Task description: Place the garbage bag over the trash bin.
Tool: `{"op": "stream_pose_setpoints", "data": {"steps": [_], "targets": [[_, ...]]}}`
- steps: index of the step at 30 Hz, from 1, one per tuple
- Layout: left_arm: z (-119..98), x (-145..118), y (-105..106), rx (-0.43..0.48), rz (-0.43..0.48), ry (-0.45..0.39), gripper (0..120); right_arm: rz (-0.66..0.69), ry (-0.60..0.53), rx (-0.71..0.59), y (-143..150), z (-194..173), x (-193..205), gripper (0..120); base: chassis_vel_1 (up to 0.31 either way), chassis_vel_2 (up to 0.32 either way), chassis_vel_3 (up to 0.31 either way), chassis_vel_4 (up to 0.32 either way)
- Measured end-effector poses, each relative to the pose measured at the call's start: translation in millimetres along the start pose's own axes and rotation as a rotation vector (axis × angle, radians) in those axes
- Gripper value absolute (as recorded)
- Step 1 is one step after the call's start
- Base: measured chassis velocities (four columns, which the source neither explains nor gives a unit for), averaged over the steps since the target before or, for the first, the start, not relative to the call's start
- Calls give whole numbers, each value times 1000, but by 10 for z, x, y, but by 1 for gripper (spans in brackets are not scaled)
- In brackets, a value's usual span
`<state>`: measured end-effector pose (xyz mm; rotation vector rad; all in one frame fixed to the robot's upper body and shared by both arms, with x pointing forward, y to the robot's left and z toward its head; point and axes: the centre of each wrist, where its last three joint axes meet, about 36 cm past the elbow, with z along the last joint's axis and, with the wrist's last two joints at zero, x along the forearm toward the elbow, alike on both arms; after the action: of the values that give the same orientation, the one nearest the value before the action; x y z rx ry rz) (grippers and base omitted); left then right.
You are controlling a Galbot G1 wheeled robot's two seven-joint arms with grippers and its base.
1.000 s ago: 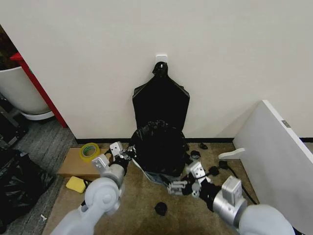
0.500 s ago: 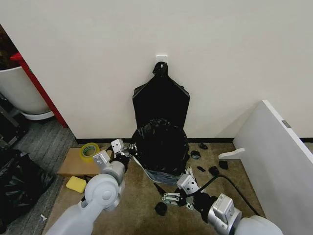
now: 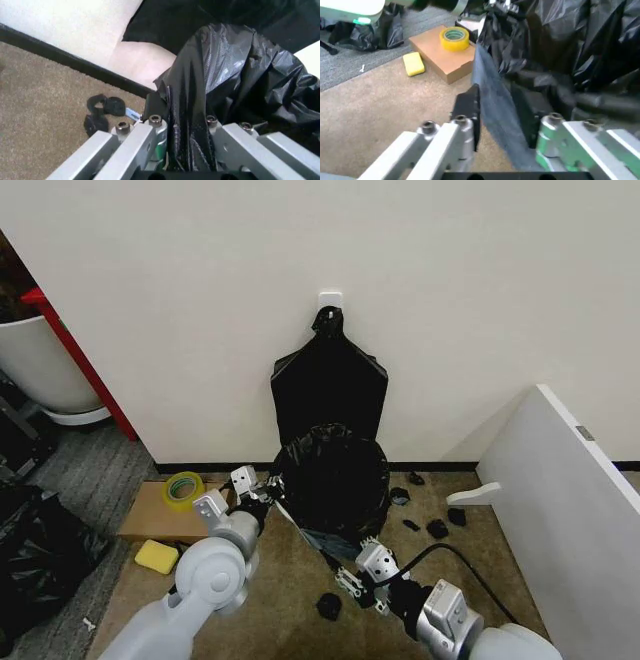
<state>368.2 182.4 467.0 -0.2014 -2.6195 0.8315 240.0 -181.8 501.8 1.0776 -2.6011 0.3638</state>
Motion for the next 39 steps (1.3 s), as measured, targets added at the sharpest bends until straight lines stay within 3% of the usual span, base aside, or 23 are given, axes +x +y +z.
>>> {"op": "stream_pose_setpoints", "data": {"steps": [4,7,28,35,39], "targets": [[-27,15,-10,-1,5,-5,4,2,20,13,14,43,-17,4,0,0,0,0],[-33,22,-19,1,8,-7,4,4,29,17,13,60,-27,0,0,0,0,0],[-35,38,-55,24,7,-7,4,-40,35,56,110,99,5,0,0,0,0,0],[-92,32,-19,22,-3,-16,4,-48,-58,90,61,-35,82,0,0,0,0,0],[-116,-7,-11,38,-10,-13,4,-62,-67,148,78,-9,153,15,0,0,0,0]]}}
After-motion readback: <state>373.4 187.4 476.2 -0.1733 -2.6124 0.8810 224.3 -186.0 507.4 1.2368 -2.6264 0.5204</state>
